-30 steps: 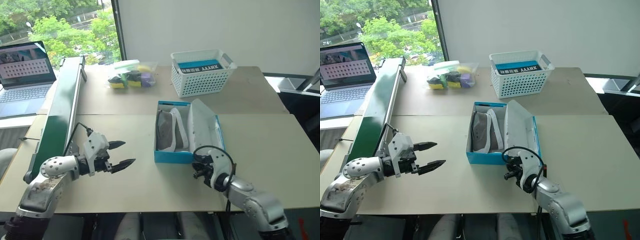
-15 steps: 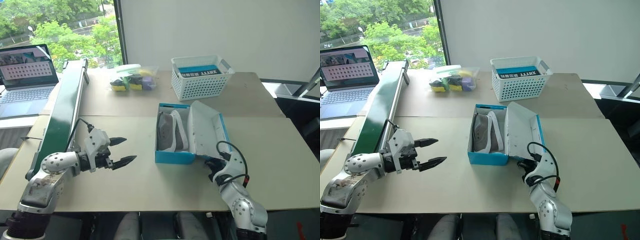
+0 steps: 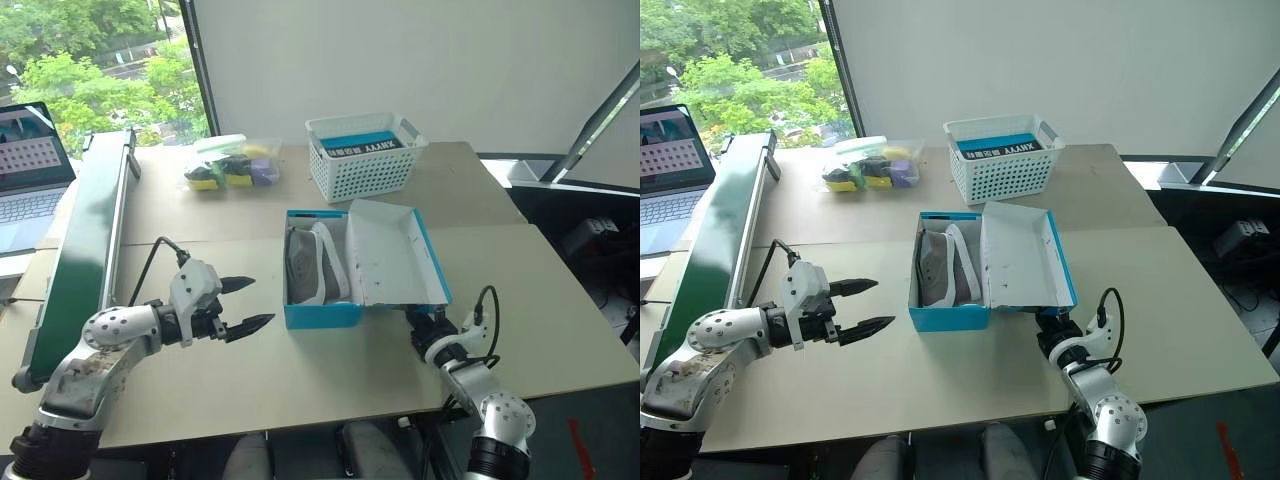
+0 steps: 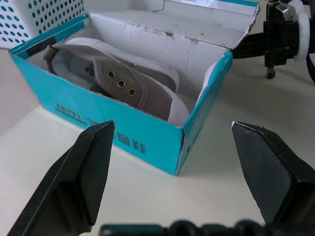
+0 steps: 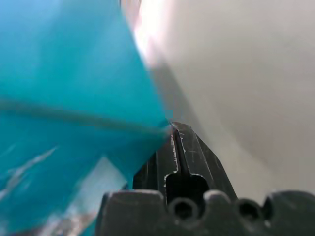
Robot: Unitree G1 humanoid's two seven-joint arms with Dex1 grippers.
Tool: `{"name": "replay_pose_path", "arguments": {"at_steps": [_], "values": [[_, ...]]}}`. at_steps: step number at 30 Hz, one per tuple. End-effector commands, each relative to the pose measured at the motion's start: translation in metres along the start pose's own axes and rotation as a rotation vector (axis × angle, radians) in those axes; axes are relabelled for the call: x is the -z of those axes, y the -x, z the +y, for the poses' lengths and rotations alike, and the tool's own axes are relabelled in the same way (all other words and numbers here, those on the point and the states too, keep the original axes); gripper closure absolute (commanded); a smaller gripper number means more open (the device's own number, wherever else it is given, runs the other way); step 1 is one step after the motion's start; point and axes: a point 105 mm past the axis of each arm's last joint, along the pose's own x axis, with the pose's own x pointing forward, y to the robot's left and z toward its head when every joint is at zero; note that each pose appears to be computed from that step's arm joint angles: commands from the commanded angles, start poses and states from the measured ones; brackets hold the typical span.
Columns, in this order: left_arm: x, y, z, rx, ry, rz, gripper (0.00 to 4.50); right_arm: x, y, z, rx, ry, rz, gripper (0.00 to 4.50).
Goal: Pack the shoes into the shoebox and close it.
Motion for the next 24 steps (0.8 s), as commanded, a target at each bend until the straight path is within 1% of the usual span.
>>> {"name": "replay_pose_path", "arguments": {"at_steps": [1,3,5,7,10,12,14,16,19,21,24], "values": [[-0.007,0.003,0.001,-0.017,-0.033,-0.006,0.47,0.015,-0.010,0.039,-0.173,-0.009,0.037,4.47],[-0.007,0.004,0.001,-0.023,-0.033,-0.006,0.47,0.014,-0.008,0.064,-0.282,0.028,0.033,4.47],[-0.008,0.005,0.002,-0.035,-0.032,-0.006,0.47,0.013,0.001,0.098,-0.444,0.045,0.026,4.47],[-0.008,0.007,0.002,-0.047,-0.031,-0.007,0.47,0.017,0.009,0.127,-0.576,0.095,0.052,4.47],[-0.007,0.008,0.002,-0.058,-0.030,-0.008,0.47,0.020,0.015,0.153,-0.689,0.131,0.069,4.47],[-0.007,0.009,0.001,-0.065,-0.028,-0.008,0.47,0.020,0.028,0.179,-0.824,0.152,0.083,4.47],[-0.006,0.010,0.001,-0.077,-0.025,-0.009,0.47,0.026,0.037,0.197,-0.922,0.178,0.127,4.47],[-0.007,0.011,0.001,-0.090,-0.023,-0.012,0.47,0.034,0.039,0.205,-0.953,0.220,0.187,4.47],[-0.007,0.012,0.001,-0.103,-0.022,-0.014,0.47,0.054,0.031,0.210,-0.928,0.370,0.296,4.47],[-0.006,0.013,-0.001,-0.110,-0.019,-0.014,0.47,0.070,0.011,0.214,-0.856,0.551,0.344,4.47],[-0.006,0.015,-0.003,-0.120,-0.014,-0.015,0.47,0.088,-0.029,0.218,-0.735,0.880,0.344,4.47]]}}
